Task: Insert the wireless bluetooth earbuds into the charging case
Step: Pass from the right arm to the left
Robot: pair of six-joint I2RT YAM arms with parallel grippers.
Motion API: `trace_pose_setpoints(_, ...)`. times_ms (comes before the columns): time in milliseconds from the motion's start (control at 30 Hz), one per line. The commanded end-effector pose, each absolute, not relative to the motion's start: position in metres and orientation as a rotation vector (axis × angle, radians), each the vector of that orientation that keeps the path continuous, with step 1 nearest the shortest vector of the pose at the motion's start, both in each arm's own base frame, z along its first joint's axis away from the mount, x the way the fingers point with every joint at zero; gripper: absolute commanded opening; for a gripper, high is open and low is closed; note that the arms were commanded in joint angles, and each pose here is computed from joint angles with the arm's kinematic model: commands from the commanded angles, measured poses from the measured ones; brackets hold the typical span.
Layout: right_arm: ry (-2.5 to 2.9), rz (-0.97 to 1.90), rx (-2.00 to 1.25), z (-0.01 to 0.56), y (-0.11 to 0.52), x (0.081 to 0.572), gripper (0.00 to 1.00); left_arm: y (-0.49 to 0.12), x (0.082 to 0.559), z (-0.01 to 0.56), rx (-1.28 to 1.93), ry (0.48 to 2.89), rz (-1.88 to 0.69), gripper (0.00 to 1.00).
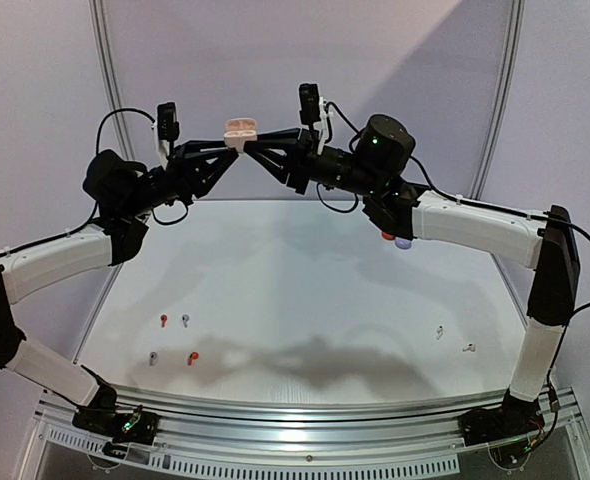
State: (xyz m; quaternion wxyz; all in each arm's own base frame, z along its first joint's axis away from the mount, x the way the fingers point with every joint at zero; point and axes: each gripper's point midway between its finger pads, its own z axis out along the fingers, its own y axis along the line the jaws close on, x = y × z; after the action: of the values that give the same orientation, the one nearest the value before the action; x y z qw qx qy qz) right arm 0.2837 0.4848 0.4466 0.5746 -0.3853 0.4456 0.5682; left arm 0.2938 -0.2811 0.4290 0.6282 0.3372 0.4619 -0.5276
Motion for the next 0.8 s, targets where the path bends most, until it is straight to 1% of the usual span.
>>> trace_pose_setpoints(0, 0.996, 1.334, -0.921, 0.459, 0.485, 0.277, 0.00, -0.286, 0.284, 0.439, 0.812, 1.006, -1.217, 0.30)
trace_pose_setpoints(67, 0.999, 1.336, -0.924, 0.458, 0.486, 0.278, 0.00, -0.286, 0.283, 0.439, 0.821, 1.001, -1.219, 0.27)
trace_pose_setpoints(200, 1.011, 1.331, -0.928, 0.455, 0.487, 0.279, 0.00, -0.287, 0.279, 0.439, 0.840, 0.986, -1.220, 0.28)
trace_pose_setpoints(533, 1.018, 1.332, -0.943, 0.450, 0.490, 0.280, 0.00, -0.286, 0.280, 0.442, 0.825, 0.981, -1.219, 0.35)
trace_pose_setpoints(767, 1.030, 1.327, -0.947, 0.447, 0.492, 0.281, 0.00, -0.286, 0.280, 0.443, 0.822, 0.981, -1.224, 0.26)
